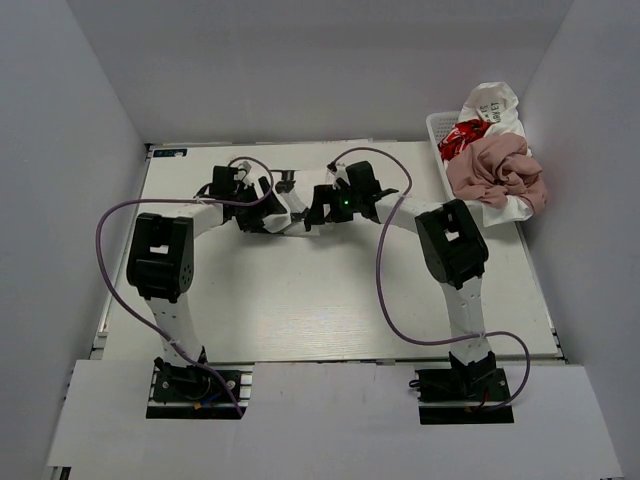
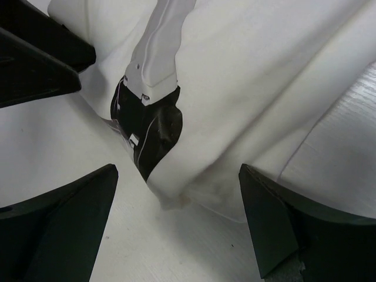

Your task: Fold and stack the t-shirts

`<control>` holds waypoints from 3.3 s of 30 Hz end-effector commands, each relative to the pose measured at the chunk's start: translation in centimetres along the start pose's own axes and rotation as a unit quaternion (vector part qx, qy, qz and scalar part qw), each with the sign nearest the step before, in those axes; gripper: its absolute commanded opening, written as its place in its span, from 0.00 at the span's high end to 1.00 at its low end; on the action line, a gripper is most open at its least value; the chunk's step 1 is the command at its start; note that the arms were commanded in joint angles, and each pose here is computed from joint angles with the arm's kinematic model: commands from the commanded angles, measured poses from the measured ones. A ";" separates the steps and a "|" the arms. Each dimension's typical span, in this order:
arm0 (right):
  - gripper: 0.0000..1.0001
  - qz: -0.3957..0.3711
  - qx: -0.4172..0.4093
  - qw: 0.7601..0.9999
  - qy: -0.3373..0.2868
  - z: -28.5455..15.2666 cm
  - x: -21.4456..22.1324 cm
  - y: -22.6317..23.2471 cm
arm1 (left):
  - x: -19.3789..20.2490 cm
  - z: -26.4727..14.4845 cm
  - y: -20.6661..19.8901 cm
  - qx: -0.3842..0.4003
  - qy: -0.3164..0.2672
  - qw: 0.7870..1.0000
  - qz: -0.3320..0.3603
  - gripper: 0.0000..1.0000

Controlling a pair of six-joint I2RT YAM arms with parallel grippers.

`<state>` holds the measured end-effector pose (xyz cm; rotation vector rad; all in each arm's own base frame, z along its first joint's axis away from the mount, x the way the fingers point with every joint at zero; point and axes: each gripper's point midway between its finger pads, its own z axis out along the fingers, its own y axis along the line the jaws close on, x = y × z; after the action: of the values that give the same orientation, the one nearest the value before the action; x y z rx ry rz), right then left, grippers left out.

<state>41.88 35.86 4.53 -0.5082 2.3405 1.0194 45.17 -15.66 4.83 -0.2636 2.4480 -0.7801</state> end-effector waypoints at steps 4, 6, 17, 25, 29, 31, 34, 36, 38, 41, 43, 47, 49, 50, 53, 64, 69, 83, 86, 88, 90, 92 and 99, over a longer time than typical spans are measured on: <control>0.10 -0.032 0.030 0.999 0.013 -1.3 0.5 0.2 | 1.4 -3.2 0.2 -0.052 0.028 0.998 0.018 0.00; 0.10 -0.059 0.024 0.998 -0.013 -3.1 -1.7 1.9 | -0.5 -4.7 -1.3 -0.044 -0.002 0.998 0.034 0.00; 0.10 -0.089 0.003 0.993 -0.083 -10.4 -1.3 5.9 | -7.2 -6.1 2.1 -0.175 -0.044 0.981 0.077 0.00; 0.10 -0.077 0.055 0.990 -0.103 -13.7 0.7 4.8 | -6.1 0.6 6.1 -0.181 0.029 0.981 0.068 0.21; 0.10 -0.077 0.073 0.988 -0.113 -14.6 0.9 4.5 | -5.4 1.7 7.1 -0.186 0.044 0.979 0.069 0.46; 0.10 -0.076 0.086 0.987 -0.115 -14.7 1.0 3.9 | -5.2 1.5 7.5 -0.193 0.049 0.977 0.081 0.70; 0.10 -0.069 0.105 0.986 -0.113 -14.6 1.1 3.0 | -6.1 0.5 8.6 -0.234 0.037 0.966 0.100 1.00; 0.10 -0.070 0.109 0.985 -0.112 -14.5 1.1 2.7 | -7.2 -0.6 9.6 -0.262 0.032 0.958 0.108 1.00; 0.10 -0.069 0.115 0.984 -0.115 -14.6 1.1 2.5 | -9.3 -2.4 10.6 -0.306 0.009 0.943 0.133 1.00; 0.10 -0.068 0.125 0.982 -0.124 -14.9 0.8 1.8 | -12.2 -5.1 13.0 -0.342 -0.021 0.927 0.150 1.00; 0.10 -0.072 0.128 0.981 -0.126 -15.0 0.6 1.7 | -14.2 -6.8 15.1 -0.363 -0.037 0.920 0.143 1.00; 0.10 -0.074 0.129 0.981 -0.127 -14.8 0.6 1.3 | -17.5 -8.6 18.8 -0.384 -0.049 0.911 0.145 1.00; 0.10 -0.075 0.130 0.980 -0.128 -14.8 0.4 1.1 | -19.9 -9.4 19.6 -0.388 -0.070 0.906 0.152 1.00; 0.10 -0.074 0.131 0.980 -0.128 -14.8 0.3 1.2 | -21.1 -10.0 20.9 -0.400 -0.069 0.901 0.154 1.00; 0.10 -0.073 0.149 0.977 -0.132 -15.2 0.2 0.5 | -23.6 -11.0 22.5 -0.422 -0.089 0.887 0.162 1.00; 0.10 -0.071 0.173 0.971 -0.150 -16.3 -0.7 0.2 | -24.6 -12.4 29.5 -0.464 -0.101 0.870 0.129 1.00; 0.10 -0.069 0.164 0.973 -0.148 -16.0 -0.9 0.4 | -25.2 -13.0 30.7 -0.456 -0.134 0.876 0.083 1.00; 0.10 -0.085 0.147 0.973 -0.158 -17.5 -1.8 2.3 | -29.8 -19.6 22.4 -0.377 -0.234 0.894 0.060 0.00; 0.10 -0.084 0.144 0.970 -0.176 -18.8 -1.9 3.1 | -30.1 -23.4 15.6 -0.327 -0.268 0.904 0.059 0.00; 0.10 -0.070 0.146 0.966 -0.204 -20.2 -2.1 3.6 | -27.5 -22.6 11.9 -0.247 -0.253 0.935 0.024 0.00; 0.10 -0.059 0.159 0.964 -0.207 -20.6 -1.1 3.0 | -24.2 -22.8 6.1 -0.148 -0.260 0.954 0.029 0.00; 0.10 -0.038 0.165 0.962 -0.212 -21.4 0.4 2.7 | -21.1 -22.6 2.4 -0.092 -0.270 0.958 0.038 0.00; 0.10 0.011 0.270 0.936 -0.227 -25.0 3.9 -0.8 | -1.1 -20.4 -3.6 0.017 -0.218 0.975 0.049 0.00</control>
<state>31.51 18.40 16.26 -0.1296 2.0722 0.5020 37.56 -7.29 26.67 -0.1923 1.9347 -0.5494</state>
